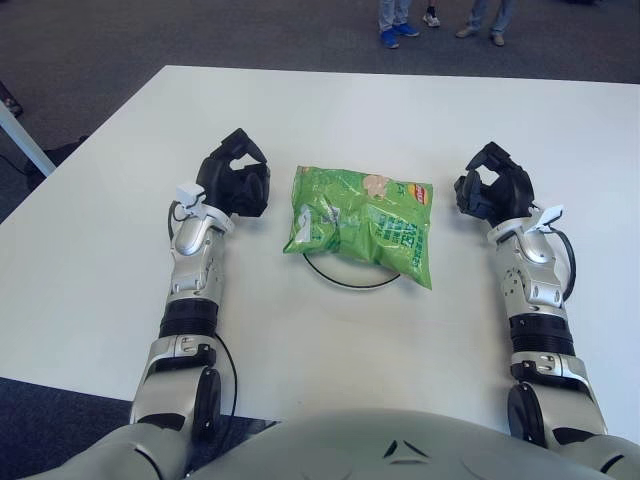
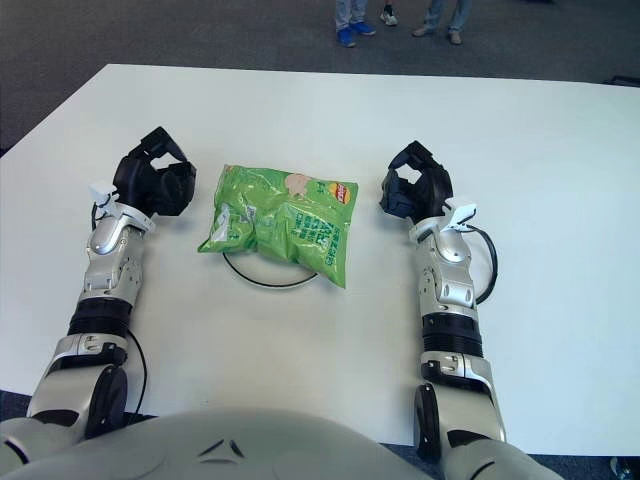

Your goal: Put the snack into the plate.

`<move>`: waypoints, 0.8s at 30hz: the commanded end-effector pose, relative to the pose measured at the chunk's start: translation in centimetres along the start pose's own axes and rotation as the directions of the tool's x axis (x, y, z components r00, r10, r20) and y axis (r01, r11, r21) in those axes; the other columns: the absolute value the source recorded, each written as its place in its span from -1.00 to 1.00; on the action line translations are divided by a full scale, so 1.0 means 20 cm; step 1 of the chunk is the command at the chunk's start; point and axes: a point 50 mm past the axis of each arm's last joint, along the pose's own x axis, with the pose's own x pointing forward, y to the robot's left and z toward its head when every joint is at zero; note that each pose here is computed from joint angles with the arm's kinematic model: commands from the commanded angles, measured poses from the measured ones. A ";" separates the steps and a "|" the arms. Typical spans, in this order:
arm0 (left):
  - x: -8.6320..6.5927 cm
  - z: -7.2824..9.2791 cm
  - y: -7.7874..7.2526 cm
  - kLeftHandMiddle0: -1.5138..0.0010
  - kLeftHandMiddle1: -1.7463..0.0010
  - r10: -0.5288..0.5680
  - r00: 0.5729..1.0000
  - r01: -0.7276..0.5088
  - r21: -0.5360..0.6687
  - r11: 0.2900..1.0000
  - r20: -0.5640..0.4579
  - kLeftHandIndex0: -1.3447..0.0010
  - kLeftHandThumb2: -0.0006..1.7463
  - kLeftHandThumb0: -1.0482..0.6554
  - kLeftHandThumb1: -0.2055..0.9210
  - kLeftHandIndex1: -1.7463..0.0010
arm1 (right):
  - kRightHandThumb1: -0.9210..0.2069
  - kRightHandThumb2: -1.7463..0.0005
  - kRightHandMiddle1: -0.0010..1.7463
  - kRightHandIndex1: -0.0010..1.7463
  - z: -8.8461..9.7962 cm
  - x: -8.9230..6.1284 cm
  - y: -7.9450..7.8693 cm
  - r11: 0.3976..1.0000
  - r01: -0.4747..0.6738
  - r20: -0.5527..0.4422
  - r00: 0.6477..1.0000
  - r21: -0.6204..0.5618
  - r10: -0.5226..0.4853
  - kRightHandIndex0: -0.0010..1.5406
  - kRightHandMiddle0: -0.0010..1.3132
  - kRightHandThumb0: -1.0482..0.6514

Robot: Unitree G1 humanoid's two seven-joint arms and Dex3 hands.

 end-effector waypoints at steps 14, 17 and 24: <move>-0.13 -0.16 0.01 -0.78 -1.00 0.049 0.982 -0.058 -0.043 0.997 -0.181 -0.03 0.64 -0.38 -0.24 -1.00 | 0.19 -0.60 1.00 1.00 -0.12 -0.06 -0.04 0.997 0.079 -0.154 0.985 0.013 -0.076 0.71 0.02 -0.36; -0.13 -0.17 0.01 -0.78 -1.00 0.049 0.982 -0.059 -0.048 0.997 -0.181 -0.03 0.64 -0.38 -0.24 -1.00 | 0.20 -0.61 1.00 1.00 -0.12 -0.06 -0.05 0.997 0.080 -0.158 0.984 0.010 -0.078 0.71 0.03 -0.37; -0.13 -0.18 0.00 -0.78 -1.00 0.047 0.983 -0.058 -0.056 0.997 -0.178 -0.02 0.64 -0.37 -0.24 -1.00 | 0.21 -0.61 1.00 1.00 -0.12 -0.06 -0.06 0.996 0.088 -0.164 0.983 0.007 -0.086 0.71 0.03 -0.37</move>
